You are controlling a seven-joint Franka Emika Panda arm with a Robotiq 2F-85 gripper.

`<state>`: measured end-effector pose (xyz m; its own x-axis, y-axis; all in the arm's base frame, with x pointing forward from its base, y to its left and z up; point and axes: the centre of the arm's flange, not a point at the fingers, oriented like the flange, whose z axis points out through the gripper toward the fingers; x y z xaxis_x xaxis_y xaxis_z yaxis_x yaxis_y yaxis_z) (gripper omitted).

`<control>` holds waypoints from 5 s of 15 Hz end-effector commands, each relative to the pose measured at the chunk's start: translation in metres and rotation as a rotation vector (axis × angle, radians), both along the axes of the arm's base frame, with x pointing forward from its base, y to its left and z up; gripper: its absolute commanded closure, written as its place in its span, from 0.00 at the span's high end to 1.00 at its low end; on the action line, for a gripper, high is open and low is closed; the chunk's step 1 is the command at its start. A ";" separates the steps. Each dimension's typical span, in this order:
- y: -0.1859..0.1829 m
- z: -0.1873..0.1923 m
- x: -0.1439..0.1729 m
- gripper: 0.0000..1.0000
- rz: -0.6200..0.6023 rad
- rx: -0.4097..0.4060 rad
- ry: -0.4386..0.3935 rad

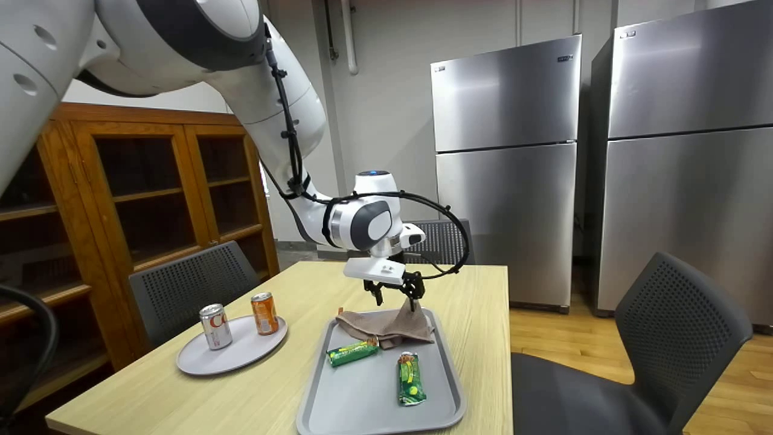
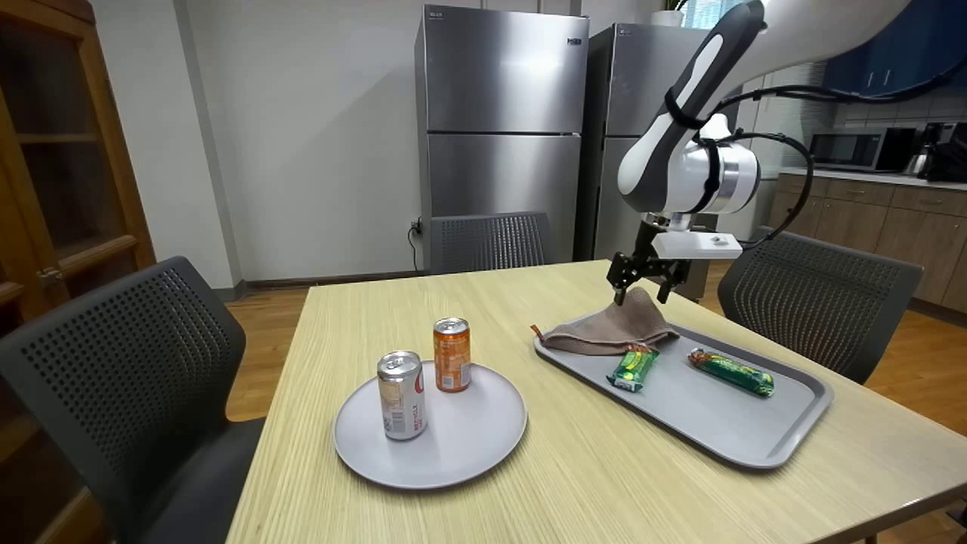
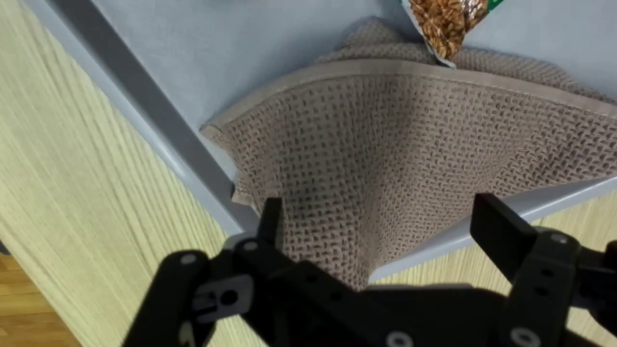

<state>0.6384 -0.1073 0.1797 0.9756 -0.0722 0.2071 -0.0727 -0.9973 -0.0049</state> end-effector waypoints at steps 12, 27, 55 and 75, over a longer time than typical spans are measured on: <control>-0.016 -0.035 0.035 0.75 -0.048 -0.014 0.024; -0.024 0.009 0.024 0.02 -0.058 0.004 -0.043; -0.118 0.149 0.041 0.02 -0.217 -0.038 -0.306; -0.142 0.121 0.049 0.02 -0.305 -0.068 -0.278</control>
<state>0.6801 -0.2484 0.3100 0.8213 -0.2981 0.4864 -0.3396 -0.9406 -0.0030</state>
